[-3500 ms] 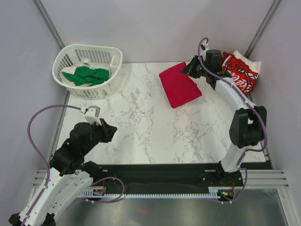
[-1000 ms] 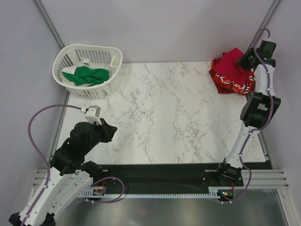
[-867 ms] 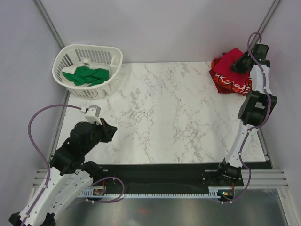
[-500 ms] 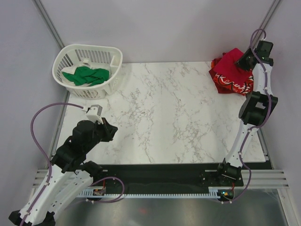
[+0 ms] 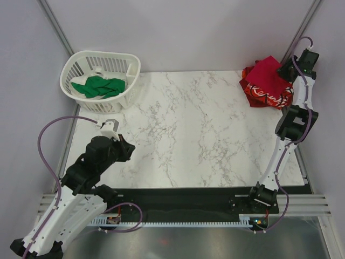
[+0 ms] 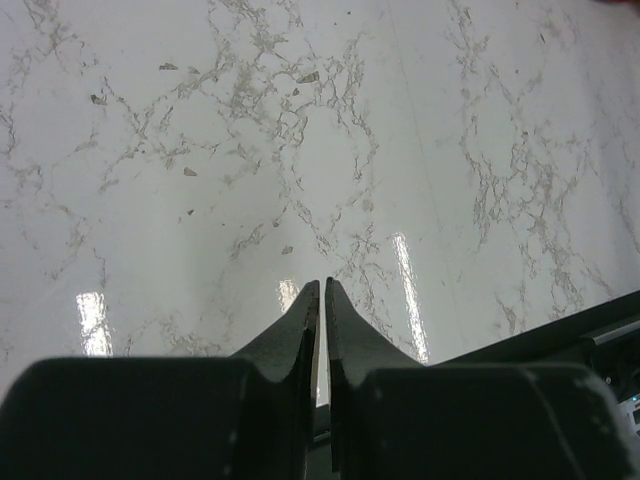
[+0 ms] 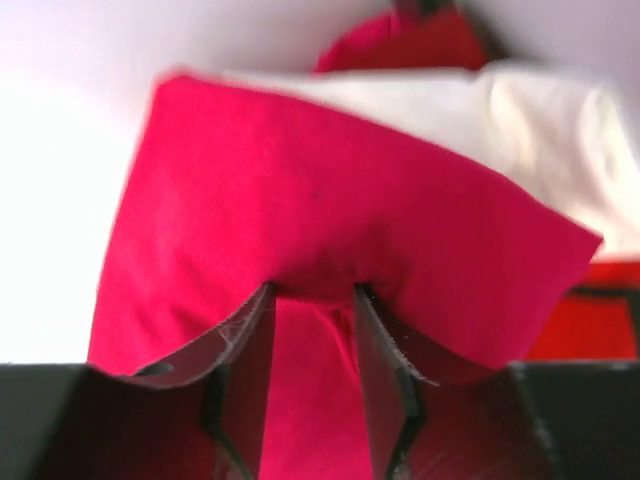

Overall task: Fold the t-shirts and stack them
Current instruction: Neatly place the folded tshirt to the corner

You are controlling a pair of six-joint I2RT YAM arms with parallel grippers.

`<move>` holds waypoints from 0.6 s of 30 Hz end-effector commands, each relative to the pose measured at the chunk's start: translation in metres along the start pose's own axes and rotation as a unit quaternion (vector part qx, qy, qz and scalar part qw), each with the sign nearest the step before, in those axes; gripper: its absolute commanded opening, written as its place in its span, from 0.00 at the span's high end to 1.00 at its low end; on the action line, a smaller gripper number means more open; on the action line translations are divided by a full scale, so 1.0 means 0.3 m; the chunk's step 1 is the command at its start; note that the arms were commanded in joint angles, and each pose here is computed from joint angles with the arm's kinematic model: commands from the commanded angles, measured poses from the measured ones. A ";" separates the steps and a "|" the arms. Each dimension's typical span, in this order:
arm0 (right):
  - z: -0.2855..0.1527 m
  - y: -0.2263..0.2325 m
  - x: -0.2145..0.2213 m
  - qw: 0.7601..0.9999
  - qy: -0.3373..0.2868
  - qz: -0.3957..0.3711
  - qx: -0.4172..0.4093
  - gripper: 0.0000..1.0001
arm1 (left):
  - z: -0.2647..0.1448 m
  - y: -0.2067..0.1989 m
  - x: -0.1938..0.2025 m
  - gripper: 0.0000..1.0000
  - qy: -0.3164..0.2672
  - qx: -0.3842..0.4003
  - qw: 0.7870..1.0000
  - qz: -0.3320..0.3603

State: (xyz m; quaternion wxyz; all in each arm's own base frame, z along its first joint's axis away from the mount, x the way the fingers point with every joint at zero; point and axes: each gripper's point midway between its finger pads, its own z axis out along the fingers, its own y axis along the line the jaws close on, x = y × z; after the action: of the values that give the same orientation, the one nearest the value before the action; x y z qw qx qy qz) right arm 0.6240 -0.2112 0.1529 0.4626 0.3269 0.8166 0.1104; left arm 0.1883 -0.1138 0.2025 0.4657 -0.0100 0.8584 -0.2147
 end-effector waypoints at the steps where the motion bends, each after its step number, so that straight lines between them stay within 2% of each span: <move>1: 0.026 0.036 -0.174 0.994 -0.103 -0.023 -0.024 0.53 | -0.003 0.001 -0.031 0.89 -0.012 -0.005 1.000 0.015; 2: 0.044 0.033 -0.200 0.991 -0.124 -0.027 -0.028 0.50 | -0.004 0.001 -0.032 0.89 -0.014 -0.005 1.000 0.014; 3: 0.051 0.033 -0.211 0.990 -0.134 -0.031 -0.030 0.42 | -0.004 0.002 -0.031 0.89 -0.013 -0.006 1.000 0.014; 6: 0.071 0.036 -0.257 0.983 -0.175 -0.045 -0.033 0.31 | -0.006 0.006 -0.034 0.89 -0.016 -0.009 1.000 0.013; 8: 0.088 0.039 -0.286 0.976 -0.204 -0.063 -0.041 0.27 | -0.004 0.008 -0.033 0.89 -0.015 -0.010 1.000 0.013; 12: 0.101 0.060 -0.297 0.969 -0.223 -0.085 -0.062 0.17 | -0.006 0.008 -0.033 0.89 -0.015 -0.010 1.000 0.013; 16: -0.027 0.170 -0.368 0.960 -0.243 -0.095 -0.104 0.09 | -0.011 0.005 -0.039 0.89 -0.019 -0.008 1.000 0.014; 17: -0.114 0.231 -0.427 0.953 -0.264 -0.092 -0.119 0.07 | -0.013 0.005 -0.040 0.89 -0.021 -0.007 1.000 0.014; 18: -0.142 0.245 -0.435 0.952 -0.266 -0.090 -0.122 0.05 | -0.015 0.004 -0.041 0.89 -0.022 -0.006 1.000 0.014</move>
State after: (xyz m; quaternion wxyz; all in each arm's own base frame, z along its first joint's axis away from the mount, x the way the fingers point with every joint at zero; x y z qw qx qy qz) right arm 0.6797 -0.2367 0.1800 0.6167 0.2547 0.7409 0.0768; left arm 0.1892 -0.1131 0.2015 0.4651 -0.0116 0.8596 -0.2114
